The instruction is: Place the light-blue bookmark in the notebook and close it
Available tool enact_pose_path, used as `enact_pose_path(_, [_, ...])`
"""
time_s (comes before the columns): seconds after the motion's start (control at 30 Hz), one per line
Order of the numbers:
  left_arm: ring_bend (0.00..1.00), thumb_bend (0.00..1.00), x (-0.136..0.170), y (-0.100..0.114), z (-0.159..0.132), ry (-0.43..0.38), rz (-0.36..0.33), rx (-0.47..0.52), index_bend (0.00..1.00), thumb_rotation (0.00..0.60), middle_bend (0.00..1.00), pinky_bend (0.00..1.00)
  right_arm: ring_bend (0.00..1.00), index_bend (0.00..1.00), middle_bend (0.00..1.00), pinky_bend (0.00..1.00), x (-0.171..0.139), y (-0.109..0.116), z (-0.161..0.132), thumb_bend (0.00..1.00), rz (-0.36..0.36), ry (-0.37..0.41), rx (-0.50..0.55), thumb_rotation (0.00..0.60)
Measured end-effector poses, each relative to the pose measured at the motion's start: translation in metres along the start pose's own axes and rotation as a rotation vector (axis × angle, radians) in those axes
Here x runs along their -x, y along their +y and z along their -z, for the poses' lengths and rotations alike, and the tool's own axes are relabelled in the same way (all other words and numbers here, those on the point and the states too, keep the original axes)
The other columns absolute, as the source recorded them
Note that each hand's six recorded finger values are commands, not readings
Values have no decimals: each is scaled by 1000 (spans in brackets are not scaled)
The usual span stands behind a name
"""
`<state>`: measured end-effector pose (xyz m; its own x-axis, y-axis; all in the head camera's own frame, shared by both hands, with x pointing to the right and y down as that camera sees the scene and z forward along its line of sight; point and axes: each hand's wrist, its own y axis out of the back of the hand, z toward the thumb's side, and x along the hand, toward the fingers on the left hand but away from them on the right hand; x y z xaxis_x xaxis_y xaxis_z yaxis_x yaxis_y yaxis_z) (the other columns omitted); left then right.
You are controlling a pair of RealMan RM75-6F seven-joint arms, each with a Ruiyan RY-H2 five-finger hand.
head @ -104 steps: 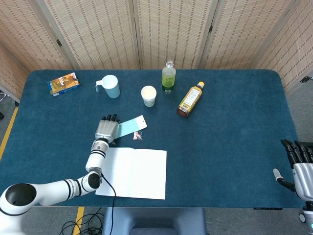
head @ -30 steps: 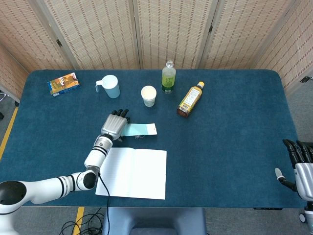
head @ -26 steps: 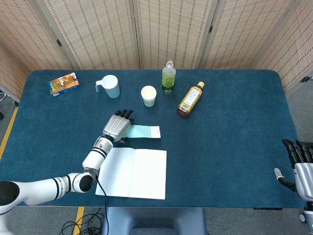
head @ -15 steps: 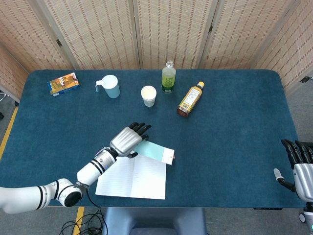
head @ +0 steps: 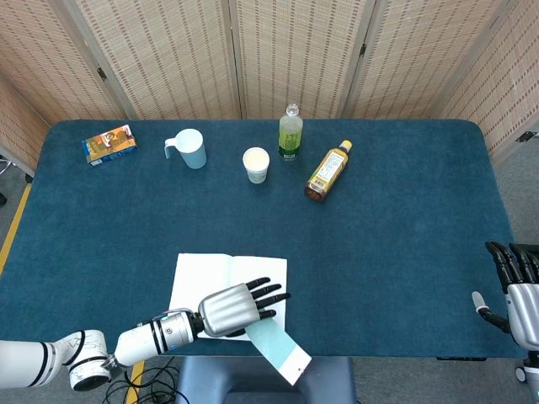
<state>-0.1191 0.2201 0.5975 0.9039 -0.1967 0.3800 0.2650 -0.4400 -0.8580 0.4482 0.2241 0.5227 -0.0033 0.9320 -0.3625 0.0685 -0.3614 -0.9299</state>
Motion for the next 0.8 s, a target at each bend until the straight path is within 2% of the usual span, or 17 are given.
enact_pose_path(0.1, [99, 273, 1, -7, -7, -42, 26, -35, 365, 600, 85, 170, 48, 0, 99, 109, -1, 0, 0, 276, 1, -1, 1, 600])
enact_pose_path(0.27, [99, 273, -5, -19, 2, -41, 64, -71, 362, 600, 85, 170, 48, 0, 99, 109, -3, 0, 2, 276, 2, -9, 2, 600])
enact_pose_path(0.8, [99, 272, -25, -39, 63, 97, 112, -181, 319, 600, 85, 169, 48, 0, 99, 109, -4, 1, 3, 276, 5, -13, 1, 600])
